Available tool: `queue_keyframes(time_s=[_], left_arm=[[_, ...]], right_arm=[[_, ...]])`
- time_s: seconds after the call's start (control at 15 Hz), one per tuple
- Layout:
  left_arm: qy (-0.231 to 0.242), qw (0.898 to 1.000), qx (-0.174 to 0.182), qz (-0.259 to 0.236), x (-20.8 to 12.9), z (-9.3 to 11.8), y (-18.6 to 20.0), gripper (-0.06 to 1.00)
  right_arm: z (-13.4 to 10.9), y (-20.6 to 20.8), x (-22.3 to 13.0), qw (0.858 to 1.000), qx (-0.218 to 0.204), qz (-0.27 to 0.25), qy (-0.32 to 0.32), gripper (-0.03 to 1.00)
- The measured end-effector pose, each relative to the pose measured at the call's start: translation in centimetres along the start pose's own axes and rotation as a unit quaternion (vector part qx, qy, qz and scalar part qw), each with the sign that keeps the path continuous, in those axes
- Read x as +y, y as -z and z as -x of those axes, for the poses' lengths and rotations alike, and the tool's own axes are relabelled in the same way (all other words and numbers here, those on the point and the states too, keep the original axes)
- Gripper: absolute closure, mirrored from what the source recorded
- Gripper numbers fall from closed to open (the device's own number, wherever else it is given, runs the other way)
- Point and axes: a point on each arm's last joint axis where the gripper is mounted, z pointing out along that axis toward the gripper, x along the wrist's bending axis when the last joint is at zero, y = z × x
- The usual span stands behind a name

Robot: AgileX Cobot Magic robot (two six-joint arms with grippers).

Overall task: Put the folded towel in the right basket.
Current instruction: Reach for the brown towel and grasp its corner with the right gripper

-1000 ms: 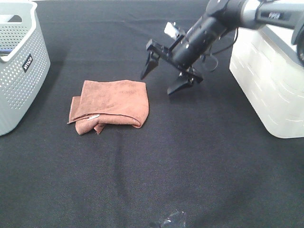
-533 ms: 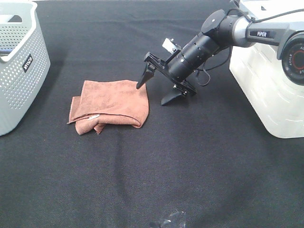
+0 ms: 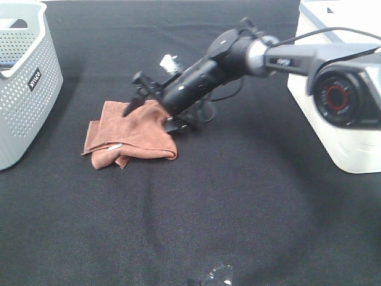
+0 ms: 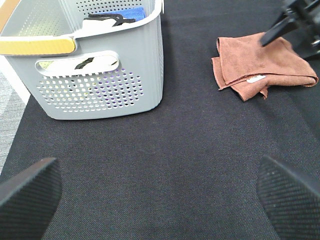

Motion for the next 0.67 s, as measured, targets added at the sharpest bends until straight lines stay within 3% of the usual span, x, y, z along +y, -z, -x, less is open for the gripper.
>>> queue_keyframes(time_s=[0.2,0.33,0.53,0.67], left_arm=[[0.0,1.0,0.0,0.0,0.0,0.0,0.0,-0.05],[0.0,1.0,0.0,0.0,0.0,0.0,0.0,-0.05],[0.0,1.0,0.0,0.0,0.0,0.0,0.0,-0.05],[0.0,1.0,0.0,0.0,0.0,0.0,0.0,-0.05]], right_arm=[[-0.6,-0.8,-0.5,1.0,0.007,0.001,0.004,0.2],[-0.4,-0.9,-0.4,1.0,0.002,0.005,0.007,0.37],[-0.1,-1.0,-0.5,1.0,-0.014,0.005,0.022,0.75],[-1.3,0.4,-0.6,0.998,-0.015,0.006,0.053,0.77]])
